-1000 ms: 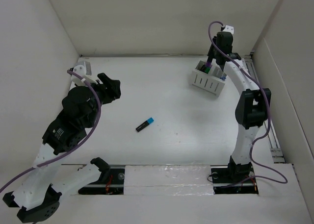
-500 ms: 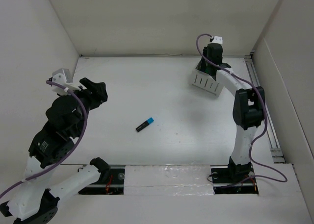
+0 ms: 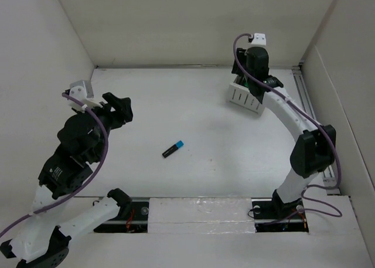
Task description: Organize the desk
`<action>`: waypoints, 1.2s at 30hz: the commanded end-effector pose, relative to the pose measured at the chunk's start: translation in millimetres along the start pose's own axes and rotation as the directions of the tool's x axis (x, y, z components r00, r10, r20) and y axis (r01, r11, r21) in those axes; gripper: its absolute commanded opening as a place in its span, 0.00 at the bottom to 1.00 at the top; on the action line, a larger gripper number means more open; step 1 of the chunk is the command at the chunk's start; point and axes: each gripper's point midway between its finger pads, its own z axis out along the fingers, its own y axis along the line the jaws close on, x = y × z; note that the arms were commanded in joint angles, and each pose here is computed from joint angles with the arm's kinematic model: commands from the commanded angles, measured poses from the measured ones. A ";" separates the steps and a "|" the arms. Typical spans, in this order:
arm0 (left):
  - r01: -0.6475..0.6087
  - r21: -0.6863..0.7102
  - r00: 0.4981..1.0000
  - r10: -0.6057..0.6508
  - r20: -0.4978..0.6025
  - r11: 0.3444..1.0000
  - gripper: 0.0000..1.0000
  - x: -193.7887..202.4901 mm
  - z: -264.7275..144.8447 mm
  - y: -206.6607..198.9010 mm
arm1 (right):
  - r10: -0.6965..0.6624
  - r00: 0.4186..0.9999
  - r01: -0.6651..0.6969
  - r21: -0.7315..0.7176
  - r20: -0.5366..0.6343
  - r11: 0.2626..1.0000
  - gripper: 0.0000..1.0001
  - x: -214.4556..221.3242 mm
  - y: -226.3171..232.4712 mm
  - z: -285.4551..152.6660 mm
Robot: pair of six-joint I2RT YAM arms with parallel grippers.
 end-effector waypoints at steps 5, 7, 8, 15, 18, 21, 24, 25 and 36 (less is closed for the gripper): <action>-0.052 0.133 0.998 0.054 -0.010 0.990 0.63 19.9 11.2 -23.0 | -0.125 0.925 -0.004 -0.338 -0.359 0.941 0.00 144.9 126.7 -123.7; -0.057 0.168 0.998 0.060 -0.011 0.984 0.64 22.2 8.3 -26.6 | -0.139 0.888 -0.037 -0.371 -0.438 0.928 0.00 181.1 156.4 -148.7; -0.054 0.185 0.998 0.057 -0.007 0.981 0.65 20.6 6.0 -28.6 | -0.191 0.861 -0.025 -0.413 -0.472 0.910 0.04 199.8 179.1 -173.3; -0.055 0.297 0.997 0.069 -0.037 0.953 0.65 34.6 -5.1 -39.9 | -0.236 0.711 -0.100 -0.428 -0.663 0.898 0.61 276.9 238.7 -208.5; -0.039 0.338 0.997 0.057 -0.043 0.940 0.66 38.1 -11.0 -43.8 | -0.178 0.677 -0.182 -0.397 -0.714 0.899 0.71 293.6 250.6 -209.0; -0.027 0.364 0.998 0.048 -0.048 0.931 0.66 38.5 -17.2 -45.7 | -0.122 0.663 -0.193 -0.327 -0.739 0.925 0.74 304.9 249.0 -202.2; -0.013 0.386 0.997 0.039 -0.059 0.923 0.66 41.7 -23.2 -46.6 | -0.086 0.667 -0.200 -0.289 -0.740 0.936 0.74 311.0 251.7 -193.6; -0.010 0.386 0.998 0.036 -0.060 0.923 0.66 43.3 -24.5 -44.9 | -0.078 0.669 -0.208 -0.287 -0.739 0.935 0.74 311.0 255.5 -191.2; 0.000 0.400 0.997 0.031 -0.072 0.917 0.66 49.1 -30.1 -43.3 | -0.110 0.681 -0.134 -0.270 -0.724 0.953 0.72 323.4 275.7 -170.0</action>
